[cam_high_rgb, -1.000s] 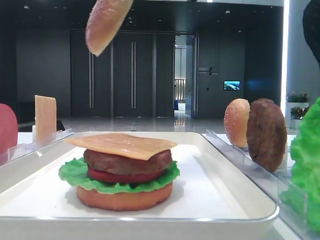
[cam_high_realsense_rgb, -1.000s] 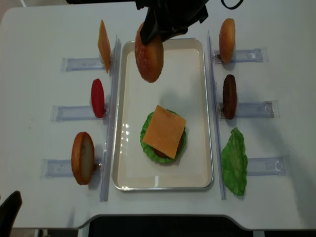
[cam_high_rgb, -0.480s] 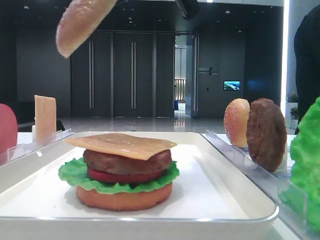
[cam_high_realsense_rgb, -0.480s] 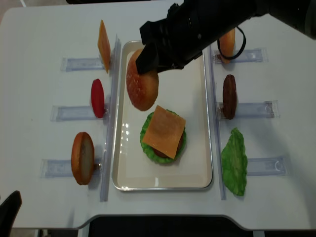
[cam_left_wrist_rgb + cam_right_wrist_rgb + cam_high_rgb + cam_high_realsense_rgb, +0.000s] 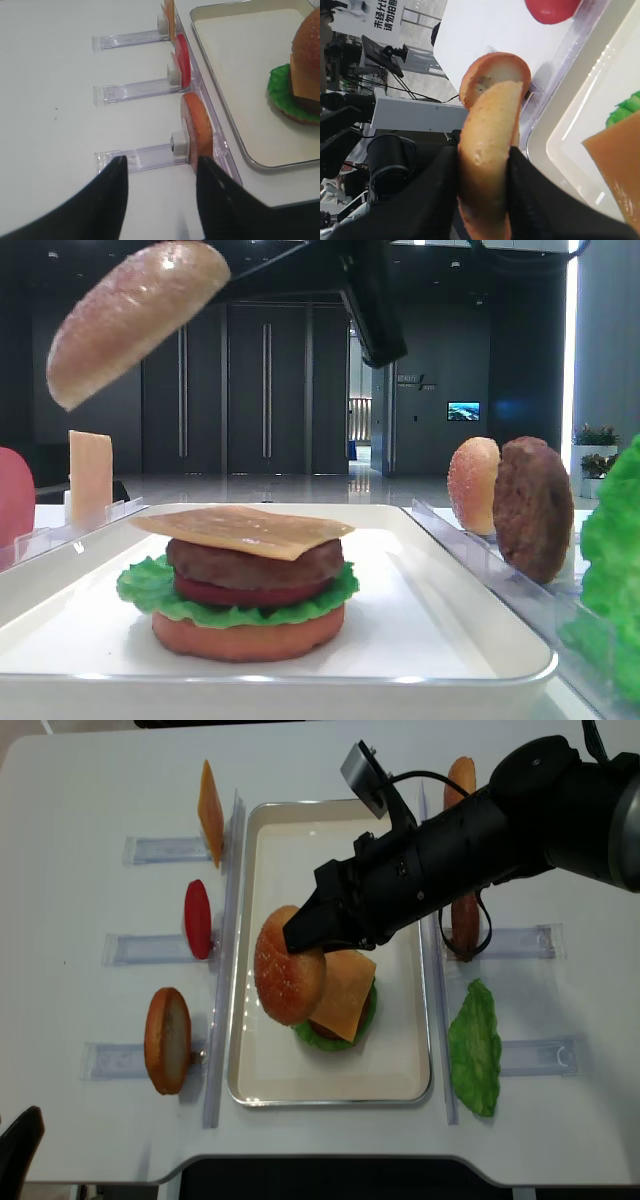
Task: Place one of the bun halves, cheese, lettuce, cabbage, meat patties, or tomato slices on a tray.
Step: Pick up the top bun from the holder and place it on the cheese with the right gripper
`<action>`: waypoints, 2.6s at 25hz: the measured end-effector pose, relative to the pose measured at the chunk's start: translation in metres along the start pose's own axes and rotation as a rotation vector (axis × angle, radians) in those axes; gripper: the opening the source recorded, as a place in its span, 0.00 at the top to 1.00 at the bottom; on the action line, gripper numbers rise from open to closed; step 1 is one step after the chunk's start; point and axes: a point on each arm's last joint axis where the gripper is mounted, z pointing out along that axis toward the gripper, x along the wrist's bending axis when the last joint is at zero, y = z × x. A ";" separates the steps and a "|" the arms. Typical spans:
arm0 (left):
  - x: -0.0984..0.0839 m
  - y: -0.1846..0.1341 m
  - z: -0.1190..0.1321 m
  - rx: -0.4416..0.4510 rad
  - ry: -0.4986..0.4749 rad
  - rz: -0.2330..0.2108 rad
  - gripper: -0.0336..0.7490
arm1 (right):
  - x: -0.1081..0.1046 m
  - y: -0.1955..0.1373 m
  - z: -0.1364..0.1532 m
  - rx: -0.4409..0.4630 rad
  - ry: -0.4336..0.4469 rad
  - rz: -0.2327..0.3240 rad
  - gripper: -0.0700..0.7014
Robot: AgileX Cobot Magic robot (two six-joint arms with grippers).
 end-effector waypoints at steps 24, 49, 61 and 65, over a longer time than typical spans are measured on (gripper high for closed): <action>0.000 0.000 0.000 0.000 0.000 -0.029 0.52 | -0.028 0.000 -0.023 -0.103 0.016 -0.014 0.63; 0.000 0.000 0.000 0.000 0.000 -0.030 0.52 | -0.069 -0.007 -0.008 -0.025 -0.004 0.052 0.63; 0.000 0.000 0.000 0.000 0.000 -0.030 0.52 | -0.071 -0.007 -0.007 -0.023 0.003 0.063 0.63; 0.000 0.000 0.000 0.000 0.000 -0.030 0.52 | -0.071 -0.007 -0.007 -0.025 -0.001 0.065 0.63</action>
